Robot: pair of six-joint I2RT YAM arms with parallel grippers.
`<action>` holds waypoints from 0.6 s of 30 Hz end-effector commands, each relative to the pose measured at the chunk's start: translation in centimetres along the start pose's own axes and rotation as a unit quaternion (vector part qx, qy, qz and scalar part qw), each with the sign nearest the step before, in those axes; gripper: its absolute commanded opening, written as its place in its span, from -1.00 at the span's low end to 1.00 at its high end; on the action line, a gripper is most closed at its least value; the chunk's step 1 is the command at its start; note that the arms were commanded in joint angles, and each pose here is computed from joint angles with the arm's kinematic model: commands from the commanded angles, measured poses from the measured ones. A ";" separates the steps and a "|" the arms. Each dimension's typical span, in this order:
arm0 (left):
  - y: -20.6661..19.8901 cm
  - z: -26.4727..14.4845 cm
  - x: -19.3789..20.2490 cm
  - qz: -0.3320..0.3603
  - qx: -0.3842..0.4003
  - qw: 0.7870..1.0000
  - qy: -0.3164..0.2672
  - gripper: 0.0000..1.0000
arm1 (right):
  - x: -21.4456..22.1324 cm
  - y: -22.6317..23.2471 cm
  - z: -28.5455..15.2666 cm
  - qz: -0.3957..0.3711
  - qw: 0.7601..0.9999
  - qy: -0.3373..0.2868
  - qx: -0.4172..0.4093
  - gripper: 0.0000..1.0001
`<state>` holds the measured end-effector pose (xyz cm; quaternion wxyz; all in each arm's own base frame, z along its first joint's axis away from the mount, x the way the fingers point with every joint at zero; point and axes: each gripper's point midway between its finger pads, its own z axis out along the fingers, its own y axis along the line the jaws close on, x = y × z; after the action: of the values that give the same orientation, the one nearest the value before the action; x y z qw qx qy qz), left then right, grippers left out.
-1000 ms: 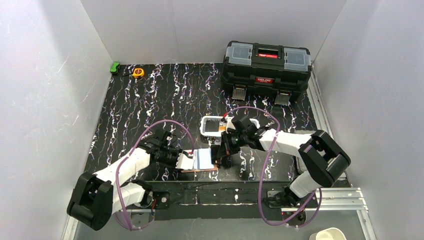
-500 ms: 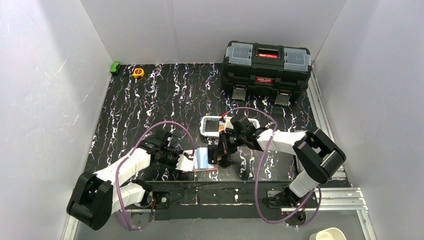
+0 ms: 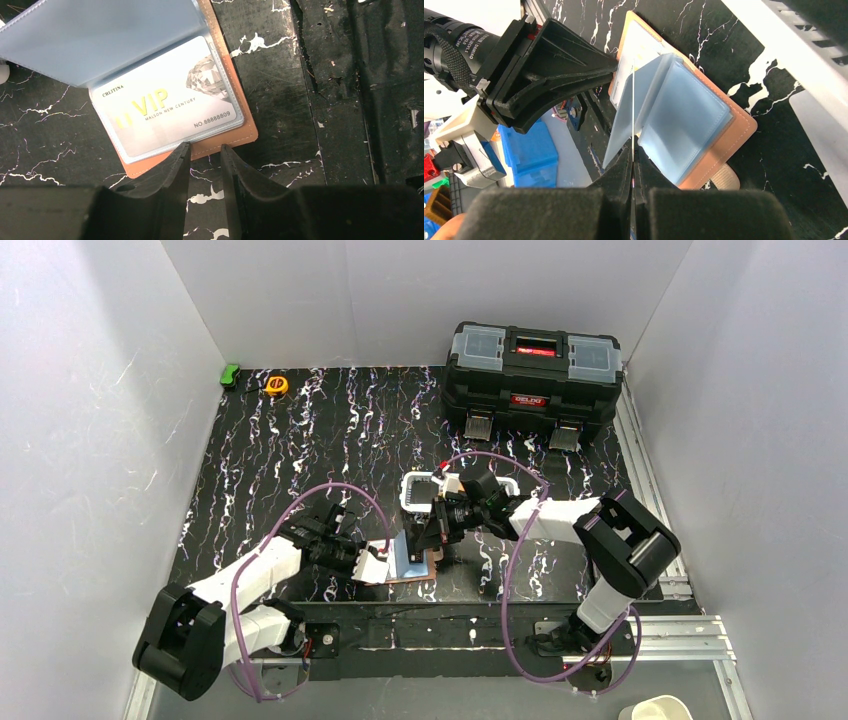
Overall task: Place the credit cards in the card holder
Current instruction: Turn over the card slot in the card holder.
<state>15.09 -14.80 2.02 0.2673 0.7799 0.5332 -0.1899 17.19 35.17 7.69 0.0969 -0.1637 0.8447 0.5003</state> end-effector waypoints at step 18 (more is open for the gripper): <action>-1.2 -1.2 -0.6 -0.004 -0.010 1.000 0.001 -0.59 | 0.4 1.1 3.3 -0.013 0.997 0.074 -0.034 -0.97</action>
<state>15.25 -14.74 3.31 0.2919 0.7739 0.5344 -0.1738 16.68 38.49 7.67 0.0515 -0.2049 0.8224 0.5282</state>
